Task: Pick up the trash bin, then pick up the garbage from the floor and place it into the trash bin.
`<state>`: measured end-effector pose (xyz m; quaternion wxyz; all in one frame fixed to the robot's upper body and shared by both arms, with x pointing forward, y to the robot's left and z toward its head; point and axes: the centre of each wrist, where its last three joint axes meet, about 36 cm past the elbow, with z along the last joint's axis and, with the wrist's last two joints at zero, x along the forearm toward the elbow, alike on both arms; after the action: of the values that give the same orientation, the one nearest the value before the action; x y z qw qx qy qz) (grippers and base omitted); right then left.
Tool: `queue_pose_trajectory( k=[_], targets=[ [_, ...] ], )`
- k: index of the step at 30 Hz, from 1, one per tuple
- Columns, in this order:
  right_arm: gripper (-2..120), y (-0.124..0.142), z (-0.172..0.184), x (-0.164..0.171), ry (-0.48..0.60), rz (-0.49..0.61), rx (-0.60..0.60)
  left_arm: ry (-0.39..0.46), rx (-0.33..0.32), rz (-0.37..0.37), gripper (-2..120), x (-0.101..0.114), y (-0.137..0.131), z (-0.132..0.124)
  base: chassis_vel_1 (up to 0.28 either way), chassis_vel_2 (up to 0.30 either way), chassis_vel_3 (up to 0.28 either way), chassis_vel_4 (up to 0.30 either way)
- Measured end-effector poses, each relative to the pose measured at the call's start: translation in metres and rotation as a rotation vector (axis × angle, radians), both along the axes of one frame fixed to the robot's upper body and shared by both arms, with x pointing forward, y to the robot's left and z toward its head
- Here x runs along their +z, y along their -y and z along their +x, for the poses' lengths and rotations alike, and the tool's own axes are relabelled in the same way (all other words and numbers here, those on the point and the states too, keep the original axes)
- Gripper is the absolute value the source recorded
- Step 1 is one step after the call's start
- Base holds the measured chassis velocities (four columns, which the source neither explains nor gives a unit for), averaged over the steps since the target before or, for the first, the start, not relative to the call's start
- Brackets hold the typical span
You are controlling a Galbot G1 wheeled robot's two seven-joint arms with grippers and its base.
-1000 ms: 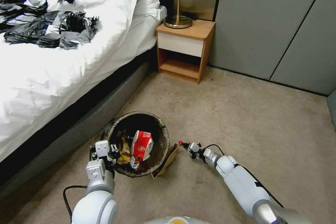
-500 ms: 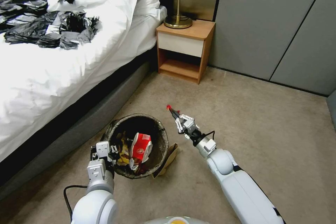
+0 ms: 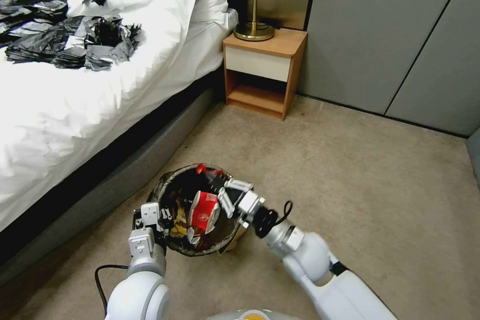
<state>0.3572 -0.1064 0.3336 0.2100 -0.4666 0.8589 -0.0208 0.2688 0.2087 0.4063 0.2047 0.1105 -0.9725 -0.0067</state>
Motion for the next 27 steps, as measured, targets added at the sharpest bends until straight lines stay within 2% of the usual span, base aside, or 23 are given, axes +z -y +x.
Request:
queue_pose_trajectory(
  k=[2, 5, 9, 14, 18, 19, 22, 23, 27],
  targets=[
    [0, -0.004, 0.0, -0.009, -0.011, -0.013, 0.008, 0.001, 0.001, -0.002, 1, 0.0, 0.0, 0.0, 0.0, 0.0, 0.0, 0.0],
    [0, -0.016, 0.003, -0.046, -0.071, -0.065, 0.014, 0.004, 0.001, -0.005, 1, 0.002, 0.002, -0.001, 0.0, 0.0, 0.0, 0.0],
    [0, -0.017, 0.008, -0.063, -0.101, -0.087, -0.003, 0.009, 0.0, -0.007, 1, 0.005, 0.002, -0.002, 0.0, 0.0, 0.0, 0.0],
    [0, -0.016, 0.009, -0.069, -0.113, -0.095, -0.011, 0.01, 0.0, -0.007, 1, 0.006, 0.002, -0.003, 0.0, 0.0, 0.0, 0.0],
    [22, -0.016, 0.008, -0.073, -0.12, -0.097, -0.02, 0.011, -0.001, -0.008, 1, 0.006, 0.002, -0.003, 0.0, 0.0, 0.0, 0.0],
    [22, -0.016, 0.008, -0.073, -0.12, -0.097, -0.02, 0.011, -0.001, -0.008, 1, 0.006, 0.002, -0.003, 0.0, 0.0, 0.0, 0.0],
    [37, -0.016, 0.006, -0.074, -0.123, -0.098, -0.02, 0.014, -0.002, -0.011, 1, 0.006, 0.003, -0.001, 0.0, 0.0, 0.0, 0.0],
    [37, -0.016, 0.006, -0.074, -0.123, -0.098, -0.02, 0.014, -0.002, -0.011, 1, 0.006, 0.003, -0.001, 0.0, 0.0, 0.0, 0.0],
    [52, -0.015, 0.005, -0.071, -0.117, -0.096, -0.018, 0.01, 0.0, -0.013, 1, 0.004, 0.004, -0.001, 0.0, 0.0, 0.0, 0.0]
  ],
)
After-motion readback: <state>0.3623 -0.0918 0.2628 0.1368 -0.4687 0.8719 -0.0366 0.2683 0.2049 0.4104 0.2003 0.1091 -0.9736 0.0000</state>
